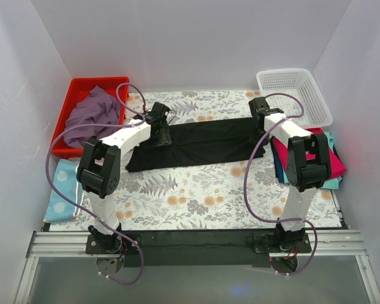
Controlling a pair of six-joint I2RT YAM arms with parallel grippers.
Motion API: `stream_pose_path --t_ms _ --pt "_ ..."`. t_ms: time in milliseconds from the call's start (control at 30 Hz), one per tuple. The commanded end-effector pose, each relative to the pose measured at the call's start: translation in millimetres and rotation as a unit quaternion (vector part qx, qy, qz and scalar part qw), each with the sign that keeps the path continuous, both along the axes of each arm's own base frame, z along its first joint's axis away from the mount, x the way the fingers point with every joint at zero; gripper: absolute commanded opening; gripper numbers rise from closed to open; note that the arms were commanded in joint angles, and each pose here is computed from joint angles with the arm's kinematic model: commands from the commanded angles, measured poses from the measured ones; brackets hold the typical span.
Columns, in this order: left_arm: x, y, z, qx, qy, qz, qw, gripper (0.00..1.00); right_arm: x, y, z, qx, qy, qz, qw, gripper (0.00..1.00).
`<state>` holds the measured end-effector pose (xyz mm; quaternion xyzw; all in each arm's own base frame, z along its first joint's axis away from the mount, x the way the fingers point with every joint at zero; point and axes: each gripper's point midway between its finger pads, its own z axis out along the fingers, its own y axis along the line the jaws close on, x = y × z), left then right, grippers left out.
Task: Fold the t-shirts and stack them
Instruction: Fold the tshirt
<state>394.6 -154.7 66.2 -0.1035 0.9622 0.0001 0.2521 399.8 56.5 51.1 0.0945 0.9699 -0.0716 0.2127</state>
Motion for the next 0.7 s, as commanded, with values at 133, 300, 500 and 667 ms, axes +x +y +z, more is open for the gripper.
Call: stream_pose_path --t_ms 133,300,500,667 --pt "36.2 -11.7 -8.6 0.003 -0.002 -0.011 1.000 0.59 7.6 5.0 15.2 0.008 -0.026 0.006 1.000 0.37" --pt "88.5 -11.1 8.5 0.011 -0.041 -0.011 0.999 0.58 3.7 4.1 14.1 0.008 -0.023 0.006 1.000 0.37" --pt "121.8 -6.5 0.8 0.028 -0.054 -0.024 0.998 0.58 2.3 1.6 14.7 0.003 -0.024 0.006 1.000 0.37" --pt "135.3 -4.2 12.2 0.041 -0.082 -0.030 0.995 0.58 2.3 3.1 15.5 0.006 -0.024 0.007 1.000 0.37"
